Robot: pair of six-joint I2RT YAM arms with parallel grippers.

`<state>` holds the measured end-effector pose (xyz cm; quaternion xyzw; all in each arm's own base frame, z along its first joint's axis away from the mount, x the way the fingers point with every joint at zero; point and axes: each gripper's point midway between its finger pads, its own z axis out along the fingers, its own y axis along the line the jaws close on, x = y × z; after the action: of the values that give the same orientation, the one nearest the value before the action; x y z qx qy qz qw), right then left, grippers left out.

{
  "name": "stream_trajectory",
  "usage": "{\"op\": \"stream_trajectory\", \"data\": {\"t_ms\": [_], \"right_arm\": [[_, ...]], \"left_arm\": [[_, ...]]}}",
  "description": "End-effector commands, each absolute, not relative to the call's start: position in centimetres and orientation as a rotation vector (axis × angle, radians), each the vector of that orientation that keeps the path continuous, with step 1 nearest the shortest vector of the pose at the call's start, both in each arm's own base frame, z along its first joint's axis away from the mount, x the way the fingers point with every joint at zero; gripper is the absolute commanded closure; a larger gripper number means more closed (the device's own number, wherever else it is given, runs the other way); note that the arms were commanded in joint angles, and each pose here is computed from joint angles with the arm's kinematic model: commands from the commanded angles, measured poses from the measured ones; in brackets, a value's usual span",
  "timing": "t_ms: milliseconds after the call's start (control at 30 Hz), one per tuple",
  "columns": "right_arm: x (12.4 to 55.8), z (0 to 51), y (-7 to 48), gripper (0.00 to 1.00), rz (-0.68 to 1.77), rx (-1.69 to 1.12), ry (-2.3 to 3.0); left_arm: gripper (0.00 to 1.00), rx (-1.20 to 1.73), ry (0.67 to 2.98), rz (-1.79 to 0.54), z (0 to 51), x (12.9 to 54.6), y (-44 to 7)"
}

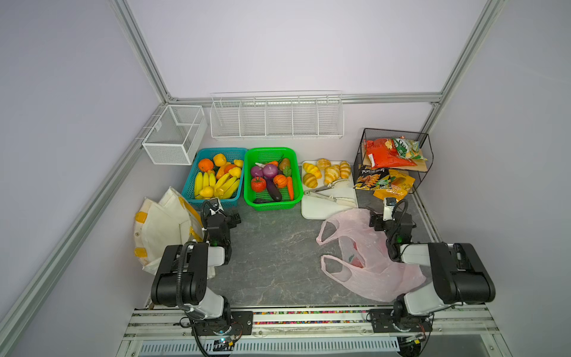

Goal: Place the mixed food into the grocery bags and tie them

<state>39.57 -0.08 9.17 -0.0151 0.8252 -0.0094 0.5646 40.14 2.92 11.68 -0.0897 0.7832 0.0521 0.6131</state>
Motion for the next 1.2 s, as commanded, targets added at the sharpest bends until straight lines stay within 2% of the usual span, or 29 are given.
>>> {"op": "stream_trajectory", "data": {"t_ms": [0,1167], "right_arm": [[39.5,9.2,-0.06,0.11,-0.025,-0.037,1.93],[39.48,9.16,0.0,0.11,-0.023,-0.038,1.932]], "left_arm": [[0.0,-0.192,1.806,0.117,11.6,40.14,2.58],[0.0,-0.146,1.819,0.104,11.56,40.41,1.77]]}}
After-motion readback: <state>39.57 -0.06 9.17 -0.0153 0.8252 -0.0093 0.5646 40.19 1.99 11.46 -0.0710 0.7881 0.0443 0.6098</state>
